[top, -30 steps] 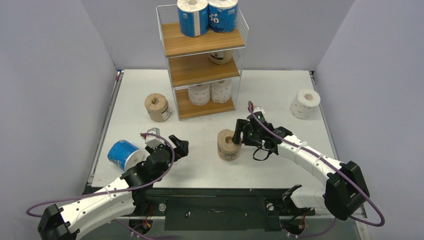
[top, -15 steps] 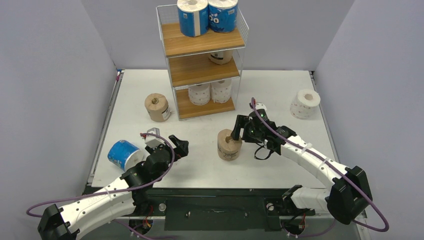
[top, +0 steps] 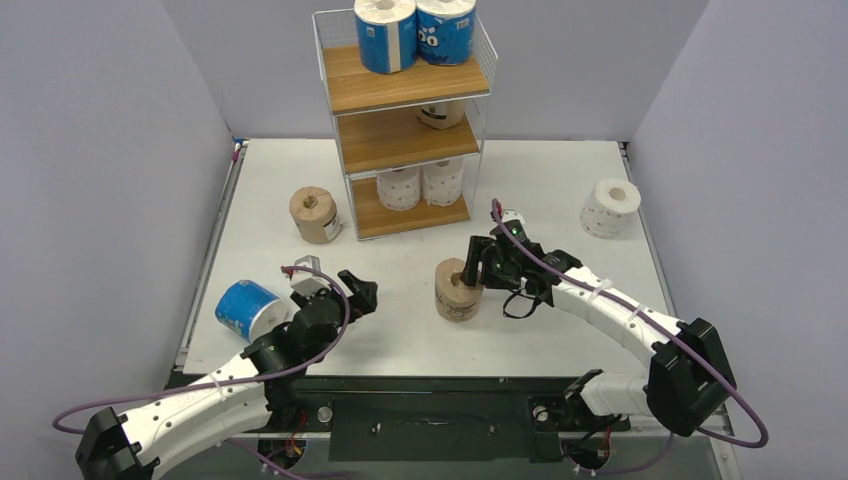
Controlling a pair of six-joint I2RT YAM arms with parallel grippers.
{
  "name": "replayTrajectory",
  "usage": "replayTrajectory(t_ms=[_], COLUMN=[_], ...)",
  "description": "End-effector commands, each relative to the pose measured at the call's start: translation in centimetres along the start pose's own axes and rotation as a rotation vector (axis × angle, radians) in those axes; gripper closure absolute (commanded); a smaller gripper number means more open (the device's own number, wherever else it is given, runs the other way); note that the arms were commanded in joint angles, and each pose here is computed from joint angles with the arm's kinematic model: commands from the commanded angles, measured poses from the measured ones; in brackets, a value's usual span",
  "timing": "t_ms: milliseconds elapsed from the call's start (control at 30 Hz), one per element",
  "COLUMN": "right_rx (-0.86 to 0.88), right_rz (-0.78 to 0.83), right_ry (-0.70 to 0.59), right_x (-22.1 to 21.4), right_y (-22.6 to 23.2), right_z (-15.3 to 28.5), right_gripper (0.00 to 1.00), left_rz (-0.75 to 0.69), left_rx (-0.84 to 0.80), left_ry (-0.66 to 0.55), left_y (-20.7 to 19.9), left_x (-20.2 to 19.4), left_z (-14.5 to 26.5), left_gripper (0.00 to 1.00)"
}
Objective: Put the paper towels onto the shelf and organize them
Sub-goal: Pick up the paper towel from the center of the board.
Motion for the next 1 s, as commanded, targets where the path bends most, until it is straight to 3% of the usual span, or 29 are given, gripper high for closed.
replayTrajectory(t_ms=[0,333,500,967], right_rx=[-0.017,-0.057,-0.056,0.066], right_rz=[0.032,0.051,0.061,0.1], right_ry=[0.028,0.083,0.095,-0.106], right_x=[-0.7,-1.9,-2.1,6.5], right_y=[-0.3,-1.3,-1.2,5.5], right_z=[-0.9,-2.6,-2.6,4.6], right_gripper=[0.39,0.51,0.63,0.7], left_rz=[0.024,0.022,0.017,-0.03], left_rx=[-0.018,-0.016,-0.018,-0.099], left_ry=[-0.014,-0.016,-0.021,-0.132], left_y=[-0.6,-0.5,-0.6,-5.0], left_x=[0.5,0.4,0.6,5.5], left_z=[-0.2,-0.2,-0.3,-0.7], left_gripper=[0.04,0.04,0.03,0.03])
Point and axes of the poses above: each gripper's point midway between its finger pads, its own z axis back along the fingers, its own y axis along the line the jaws close on, x = y × z, the point moved 1 cm from there along z, back along the fingers, and after that the axes turned 10 degrees about -z, right-handed, at the moved point
